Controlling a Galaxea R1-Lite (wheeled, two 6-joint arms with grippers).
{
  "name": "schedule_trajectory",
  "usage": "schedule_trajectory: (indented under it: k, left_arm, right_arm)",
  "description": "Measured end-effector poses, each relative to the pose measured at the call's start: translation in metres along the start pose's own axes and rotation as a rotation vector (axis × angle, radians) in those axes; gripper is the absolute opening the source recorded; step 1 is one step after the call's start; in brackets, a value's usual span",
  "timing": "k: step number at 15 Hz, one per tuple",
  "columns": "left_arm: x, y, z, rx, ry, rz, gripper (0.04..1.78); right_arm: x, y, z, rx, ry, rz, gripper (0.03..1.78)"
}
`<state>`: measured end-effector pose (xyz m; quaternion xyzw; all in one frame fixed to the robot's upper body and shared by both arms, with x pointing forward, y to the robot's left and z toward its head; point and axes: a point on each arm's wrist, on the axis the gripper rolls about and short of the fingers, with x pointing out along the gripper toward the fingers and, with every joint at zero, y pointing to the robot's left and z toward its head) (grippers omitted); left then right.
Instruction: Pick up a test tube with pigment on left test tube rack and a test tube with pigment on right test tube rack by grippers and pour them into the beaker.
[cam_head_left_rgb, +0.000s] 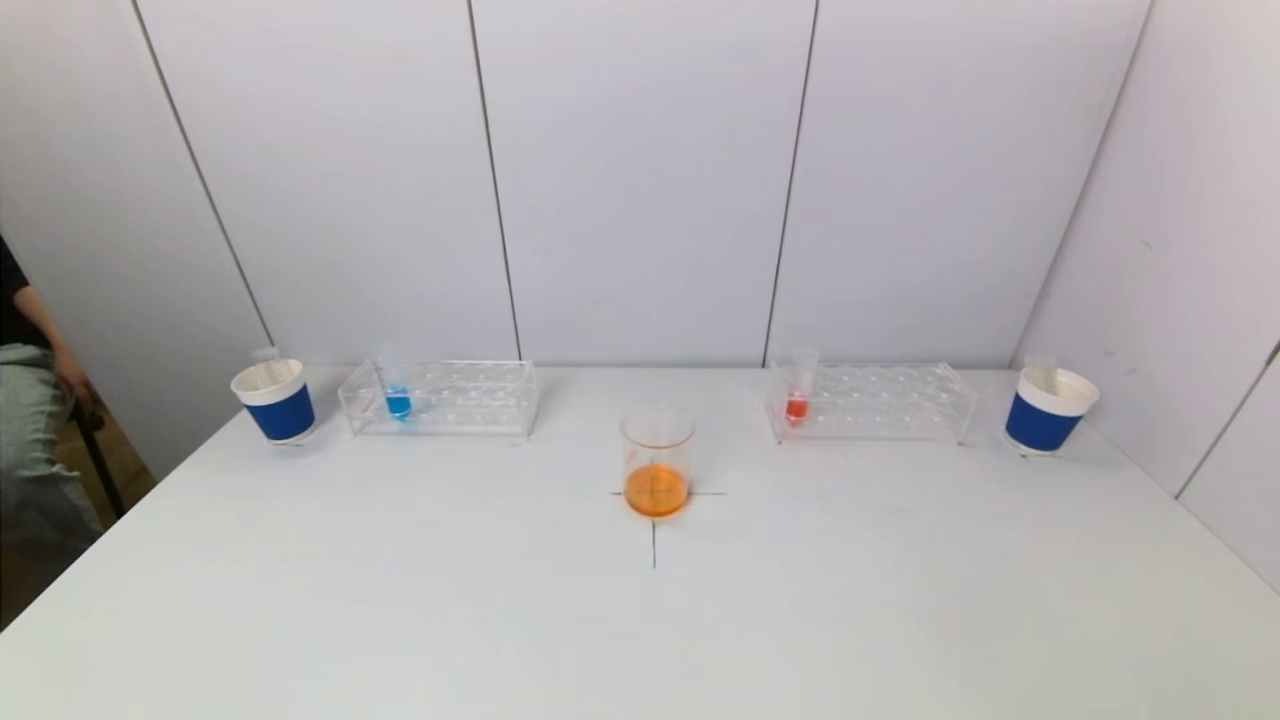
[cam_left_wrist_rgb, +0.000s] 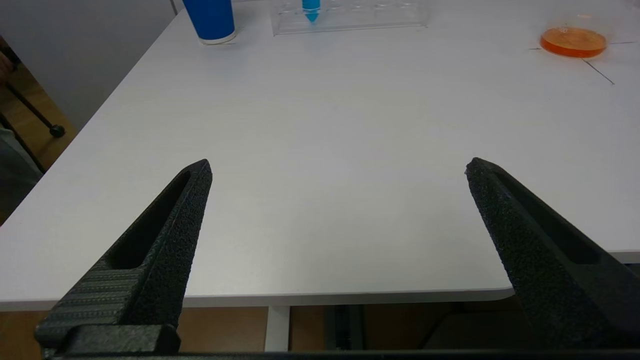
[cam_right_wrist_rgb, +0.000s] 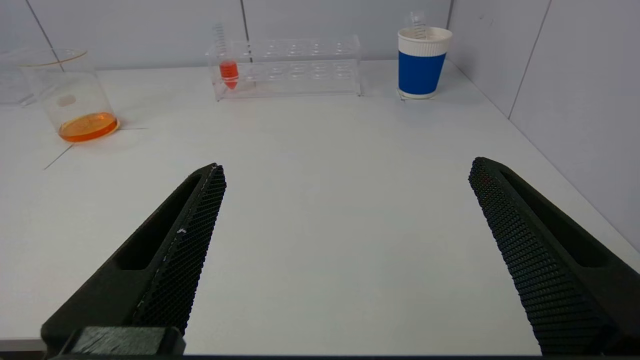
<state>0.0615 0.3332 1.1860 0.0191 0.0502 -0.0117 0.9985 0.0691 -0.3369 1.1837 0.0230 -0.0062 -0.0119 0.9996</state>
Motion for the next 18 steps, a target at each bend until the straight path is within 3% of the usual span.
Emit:
schedule_trajectory:
  k: [18]
  left_arm:
    - [0.0008,0.0001,-0.0020,-0.043,0.009,0.007,1.77]
  right_arm:
    - [0.0000,0.0000,0.0000,0.001,0.000,-0.001,1.77]
